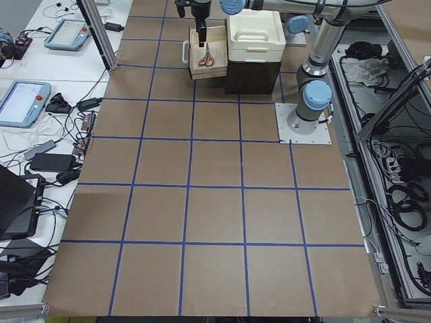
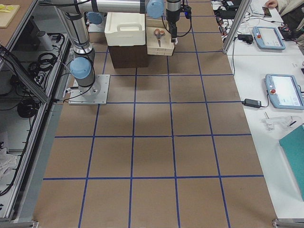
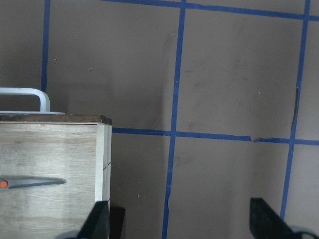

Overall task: Put scissors in drawer and close it
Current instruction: 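Raise the right gripper away from the drawer while the left arm starts moving, then move the left gripper over the drawer's front edge farthest from the robot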

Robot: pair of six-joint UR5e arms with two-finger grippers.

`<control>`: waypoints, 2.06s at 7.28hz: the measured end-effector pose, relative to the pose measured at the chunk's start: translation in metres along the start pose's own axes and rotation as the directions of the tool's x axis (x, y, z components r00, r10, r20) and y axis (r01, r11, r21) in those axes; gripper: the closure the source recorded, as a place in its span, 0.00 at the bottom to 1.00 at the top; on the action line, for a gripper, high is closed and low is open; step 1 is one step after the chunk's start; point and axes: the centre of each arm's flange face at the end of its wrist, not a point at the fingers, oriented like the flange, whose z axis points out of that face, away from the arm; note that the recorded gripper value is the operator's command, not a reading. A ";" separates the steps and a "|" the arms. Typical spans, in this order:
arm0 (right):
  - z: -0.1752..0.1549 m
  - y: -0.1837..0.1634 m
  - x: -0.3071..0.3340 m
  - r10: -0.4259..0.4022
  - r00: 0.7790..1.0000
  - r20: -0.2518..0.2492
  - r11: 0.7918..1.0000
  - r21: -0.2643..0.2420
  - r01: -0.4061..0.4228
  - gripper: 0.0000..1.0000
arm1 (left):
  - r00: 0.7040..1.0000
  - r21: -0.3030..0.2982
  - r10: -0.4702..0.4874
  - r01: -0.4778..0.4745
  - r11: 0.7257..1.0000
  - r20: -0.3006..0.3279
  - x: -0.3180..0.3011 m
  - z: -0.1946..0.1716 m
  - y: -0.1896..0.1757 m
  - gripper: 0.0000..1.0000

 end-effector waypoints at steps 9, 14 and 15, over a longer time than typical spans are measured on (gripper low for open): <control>0.001 0.002 -0.002 0.009 0.998 0.057 1.000 -0.008 -0.008 0.00 | 0.993 0.059 0.103 -0.107 0.993 0.066 0.113 0.174 -0.126 0.01; 0.001 0.002 -0.001 0.010 0.998 0.056 1.000 -0.006 -0.010 0.00 | 0.992 0.009 0.106 -0.107 0.994 0.069 0.145 0.229 -0.132 0.00; 0.001 0.002 -0.001 0.010 0.998 0.055 1.000 -0.006 -0.010 0.00 | 0.994 -0.008 0.091 -0.090 0.996 0.059 0.157 0.239 -0.125 0.00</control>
